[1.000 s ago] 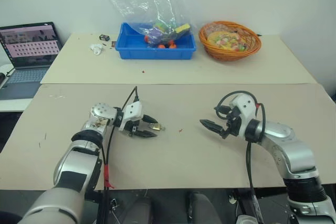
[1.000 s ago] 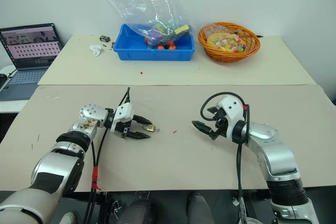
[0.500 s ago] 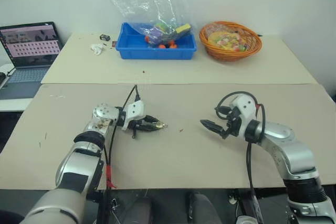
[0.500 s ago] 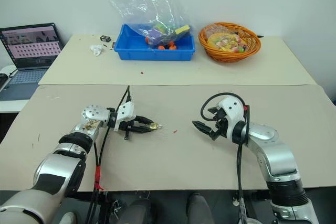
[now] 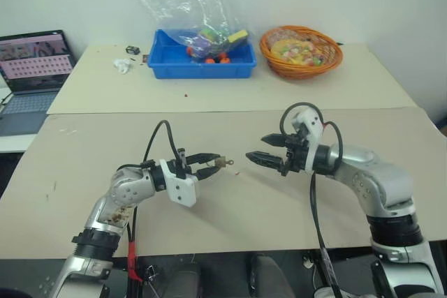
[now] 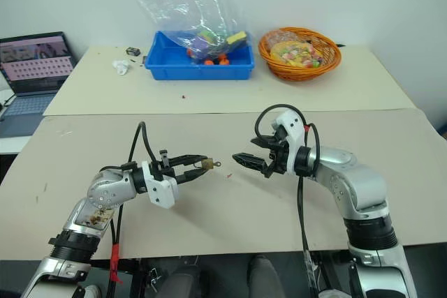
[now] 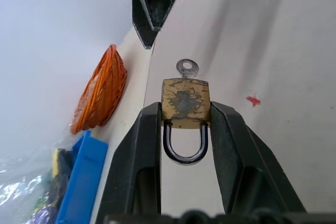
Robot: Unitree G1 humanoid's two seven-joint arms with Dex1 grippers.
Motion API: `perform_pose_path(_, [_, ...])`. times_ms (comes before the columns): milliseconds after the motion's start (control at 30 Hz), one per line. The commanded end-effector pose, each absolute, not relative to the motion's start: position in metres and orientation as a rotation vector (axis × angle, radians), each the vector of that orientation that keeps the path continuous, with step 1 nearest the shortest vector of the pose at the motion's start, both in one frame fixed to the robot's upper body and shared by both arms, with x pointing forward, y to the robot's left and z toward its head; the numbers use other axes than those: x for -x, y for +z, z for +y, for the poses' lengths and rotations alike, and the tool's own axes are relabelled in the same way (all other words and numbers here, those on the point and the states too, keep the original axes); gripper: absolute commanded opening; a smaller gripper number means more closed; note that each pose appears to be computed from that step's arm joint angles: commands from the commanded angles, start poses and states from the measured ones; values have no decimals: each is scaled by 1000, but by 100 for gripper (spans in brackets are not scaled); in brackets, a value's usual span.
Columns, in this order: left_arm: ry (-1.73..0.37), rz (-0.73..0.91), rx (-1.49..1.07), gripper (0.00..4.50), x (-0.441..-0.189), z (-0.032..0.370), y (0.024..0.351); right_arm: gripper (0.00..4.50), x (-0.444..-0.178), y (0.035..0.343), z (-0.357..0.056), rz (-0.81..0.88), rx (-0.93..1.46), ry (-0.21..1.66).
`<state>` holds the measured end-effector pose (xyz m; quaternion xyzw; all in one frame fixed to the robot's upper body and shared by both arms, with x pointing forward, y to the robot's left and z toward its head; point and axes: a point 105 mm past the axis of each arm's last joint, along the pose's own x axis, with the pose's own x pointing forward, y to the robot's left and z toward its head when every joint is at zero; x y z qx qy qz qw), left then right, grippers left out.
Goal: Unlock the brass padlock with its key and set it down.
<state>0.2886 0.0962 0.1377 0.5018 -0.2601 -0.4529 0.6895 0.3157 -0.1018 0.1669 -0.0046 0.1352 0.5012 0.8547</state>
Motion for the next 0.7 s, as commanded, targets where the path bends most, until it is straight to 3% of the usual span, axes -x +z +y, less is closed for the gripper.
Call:
perform_pose_path(33, [-972,-644,-1134,82,-284,92,152,450,-311,174,-99,324,-29,1132])
perform_pose_path(300, [-953,-617,-1117,82,-283,93,151,450,-308,161,-88,336,64,1187])
perform_pose_path(700, [-958,-638,-1131,82,-281,91,155,450,-307,169,-70,307,-11,1219])
